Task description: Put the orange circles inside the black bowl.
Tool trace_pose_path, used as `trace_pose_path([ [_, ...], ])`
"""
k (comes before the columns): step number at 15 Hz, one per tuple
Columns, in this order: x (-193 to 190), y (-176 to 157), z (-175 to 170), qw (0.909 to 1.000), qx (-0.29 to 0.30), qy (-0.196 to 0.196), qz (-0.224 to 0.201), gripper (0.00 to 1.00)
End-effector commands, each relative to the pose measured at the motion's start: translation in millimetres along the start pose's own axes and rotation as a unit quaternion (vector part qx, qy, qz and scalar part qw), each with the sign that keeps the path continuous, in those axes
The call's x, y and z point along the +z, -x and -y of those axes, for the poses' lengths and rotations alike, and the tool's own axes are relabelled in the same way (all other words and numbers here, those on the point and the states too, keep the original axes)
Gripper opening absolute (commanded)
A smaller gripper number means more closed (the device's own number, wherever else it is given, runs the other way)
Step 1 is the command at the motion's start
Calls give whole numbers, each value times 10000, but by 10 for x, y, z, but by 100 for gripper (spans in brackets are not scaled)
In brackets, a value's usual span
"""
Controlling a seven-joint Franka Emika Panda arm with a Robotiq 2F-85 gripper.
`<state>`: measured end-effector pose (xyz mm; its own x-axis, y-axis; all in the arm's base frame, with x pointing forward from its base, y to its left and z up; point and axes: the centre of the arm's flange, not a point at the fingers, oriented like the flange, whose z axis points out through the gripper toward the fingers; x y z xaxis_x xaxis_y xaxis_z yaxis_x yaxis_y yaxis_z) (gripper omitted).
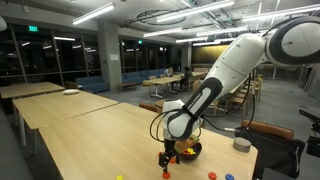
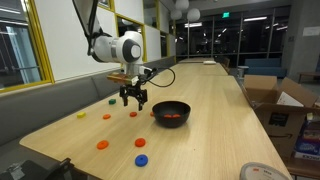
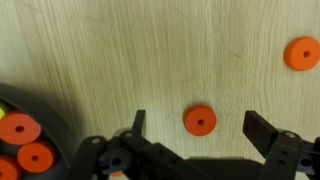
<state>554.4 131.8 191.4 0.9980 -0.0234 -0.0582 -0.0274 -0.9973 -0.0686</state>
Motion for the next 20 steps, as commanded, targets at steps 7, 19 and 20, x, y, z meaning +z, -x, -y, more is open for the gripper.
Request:
trace_pose_path([
  [7,317,-280,271,9988,307,269,-265,100],
  [19,404,-151,395,9931,906,456,-593,100],
  [20,380,-141,391,9928,933,438,-603,100],
])
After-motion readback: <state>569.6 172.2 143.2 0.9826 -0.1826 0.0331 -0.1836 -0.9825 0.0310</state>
